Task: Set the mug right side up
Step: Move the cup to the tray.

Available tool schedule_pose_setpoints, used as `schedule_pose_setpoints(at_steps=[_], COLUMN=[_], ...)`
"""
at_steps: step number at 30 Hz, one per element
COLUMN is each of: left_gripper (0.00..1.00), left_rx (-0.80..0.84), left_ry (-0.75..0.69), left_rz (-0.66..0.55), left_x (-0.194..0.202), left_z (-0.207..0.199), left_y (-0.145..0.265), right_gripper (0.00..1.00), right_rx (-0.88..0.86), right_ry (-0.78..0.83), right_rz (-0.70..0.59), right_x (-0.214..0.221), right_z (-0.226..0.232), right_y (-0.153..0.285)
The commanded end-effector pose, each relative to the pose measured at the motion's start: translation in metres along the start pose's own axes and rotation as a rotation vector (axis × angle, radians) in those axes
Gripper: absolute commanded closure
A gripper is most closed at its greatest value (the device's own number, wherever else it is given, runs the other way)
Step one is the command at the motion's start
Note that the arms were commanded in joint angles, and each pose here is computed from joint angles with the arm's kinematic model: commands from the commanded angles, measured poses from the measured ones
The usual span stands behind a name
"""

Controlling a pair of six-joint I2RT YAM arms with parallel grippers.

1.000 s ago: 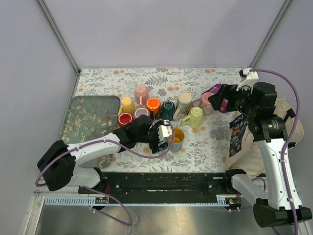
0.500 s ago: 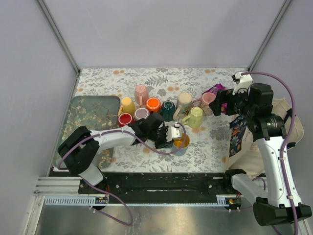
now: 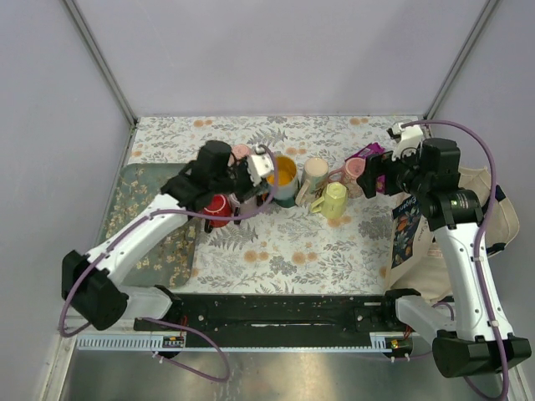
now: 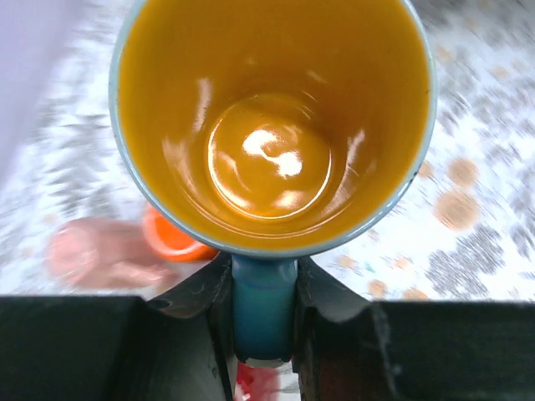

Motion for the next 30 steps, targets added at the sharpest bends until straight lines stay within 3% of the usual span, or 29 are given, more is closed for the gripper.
schedule_pose_setpoints(at_steps=[1, 5, 11, 16, 19, 26, 30], left_gripper=[1.00, 1.00, 1.00, 1.00, 1.00, 1.00, 1.00], left_rx=[-0.381, -0.762, -1.088, -1.165, -1.158, -1.197, -1.221], left_ry=[0.067, 0.271, 0.547, 0.750, 0.763, 0.668, 0.723], left_rz=[-0.236, -0.221, -0.114, -0.124, -0.186, -0.091, -0.052], left_x=[-0.069, -0.037, 0.043, 0.097, 0.110, 0.141, 0.155], left_z=[0.053, 0.103, 0.140, 0.180, 0.198, 0.240, 0.270], left_y=[0.077, 0.134, 0.180, 0.200, 0.205, 0.196, 0.188], right_gripper=[0.01, 0.01, 0.01, 0.01, 0.01, 0.01, 0.01], right_rx=[-0.057, -0.063, -0.001, -0.045, -0.057, -0.084, -0.130], right_ry=[-0.033, -0.086, -0.078, -0.060, -0.017, 0.018, 0.051], right_rz=[-0.046, -0.068, -0.056, -0.043, -0.039, -0.003, 0.044], right_x=[-0.007, -0.020, -0.025, -0.027, -0.028, -0.024, -0.028], right_z=[0.004, 0.000, -0.013, -0.007, -0.007, -0.007, -0.006], right_y=[-0.015, -0.027, -0.033, -0.027, -0.023, -0.029, -0.036])
Point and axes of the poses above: each gripper's point midway between its finger pads, its own y axis back along the fingers, its own z axis along the line the jaws close on, x = y × z, the point moved 4 cm from there along y, back along the fingers, and after that the axes turned 13 degrees about y, right-handed, at the moved point
